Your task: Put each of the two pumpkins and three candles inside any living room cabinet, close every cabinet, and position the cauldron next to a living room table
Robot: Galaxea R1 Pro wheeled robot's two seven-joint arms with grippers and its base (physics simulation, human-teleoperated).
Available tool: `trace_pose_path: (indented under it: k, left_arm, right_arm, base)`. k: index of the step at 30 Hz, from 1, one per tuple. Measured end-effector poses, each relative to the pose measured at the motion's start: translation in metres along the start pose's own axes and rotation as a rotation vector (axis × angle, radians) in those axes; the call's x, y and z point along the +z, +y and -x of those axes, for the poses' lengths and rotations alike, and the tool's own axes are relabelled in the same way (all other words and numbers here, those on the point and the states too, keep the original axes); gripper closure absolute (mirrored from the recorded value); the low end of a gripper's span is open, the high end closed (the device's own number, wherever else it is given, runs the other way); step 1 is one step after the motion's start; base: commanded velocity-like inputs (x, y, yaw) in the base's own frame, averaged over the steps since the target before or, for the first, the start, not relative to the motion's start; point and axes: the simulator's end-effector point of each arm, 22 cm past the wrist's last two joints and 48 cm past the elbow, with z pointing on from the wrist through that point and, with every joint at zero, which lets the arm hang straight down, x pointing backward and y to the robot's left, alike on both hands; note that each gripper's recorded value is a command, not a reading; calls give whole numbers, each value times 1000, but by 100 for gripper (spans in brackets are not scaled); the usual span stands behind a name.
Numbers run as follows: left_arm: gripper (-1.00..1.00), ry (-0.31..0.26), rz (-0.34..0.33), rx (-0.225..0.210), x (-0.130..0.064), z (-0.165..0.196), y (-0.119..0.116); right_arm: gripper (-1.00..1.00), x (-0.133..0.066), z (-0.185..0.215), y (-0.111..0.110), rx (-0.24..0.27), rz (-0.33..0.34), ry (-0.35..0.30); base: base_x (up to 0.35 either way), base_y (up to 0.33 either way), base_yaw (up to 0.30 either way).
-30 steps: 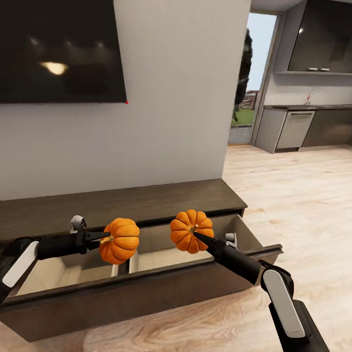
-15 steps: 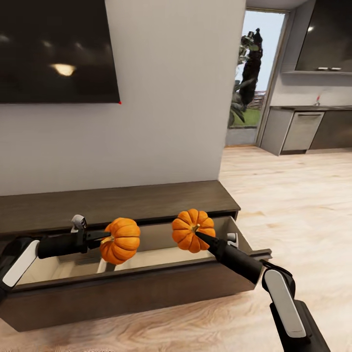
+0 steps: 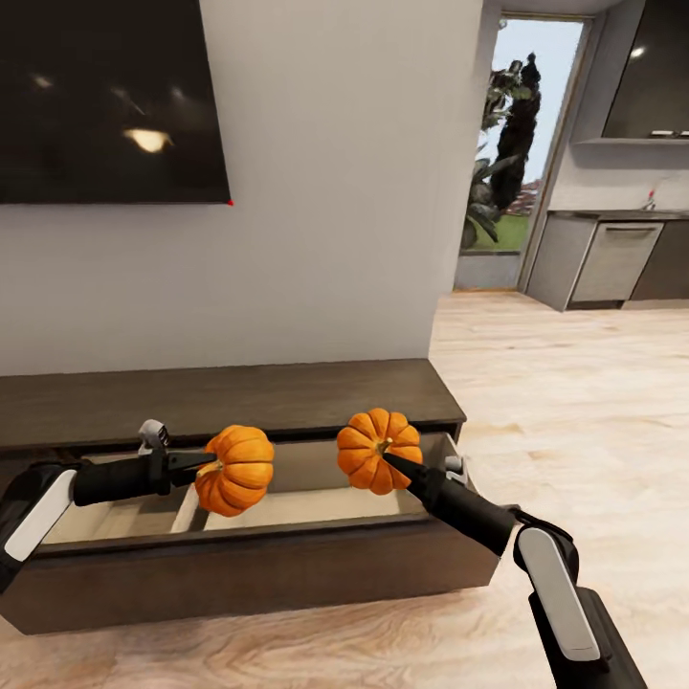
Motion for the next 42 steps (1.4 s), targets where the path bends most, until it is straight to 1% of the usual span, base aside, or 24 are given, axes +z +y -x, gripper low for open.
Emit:
trace_pose_path:
  k: [8, 19, 24, 27, 29, 32, 42]
  left_arm:
    - [100, -5, -2, 1, -1, 1, -1]
    - [100, -5, 0, 3, -1, 2, 0]
    - [100, -8, -2, 2, -1, 2, -1]
    - [100, -7, 22, 6, -1, 3, 4]
    - [100, -7, 50, 15, -1, 4, 7]
    - [100, -8, 69, 22, 0, 5, 10]
    - [100, -10, 75, 23, -1, 6, 10]
  right_arm:
    - [100, 0, 0, 0, 0, 0, 0]
    - [100, 0, 1, -1, 0, -2, -2]
    - [100, -1, 1, -1, -1, -3, -2]
    - [100, -1, 1, -1, -1, -3, -2]
    - [100, -1, 1, -1, -1, -3, -2]
    - [100, -1, 1, -1, -1, -4, -3]
    - [100, -1, 1, -2, -1, -4, -2]
  base:
    - [161, -99, 91]
    - [11, -9, 5]
    - [0, -151, 0]
    - [0, -110, 0]
    - [0, -42, 0]
    - [0, -9, 0]
    - [0, -1, 0]
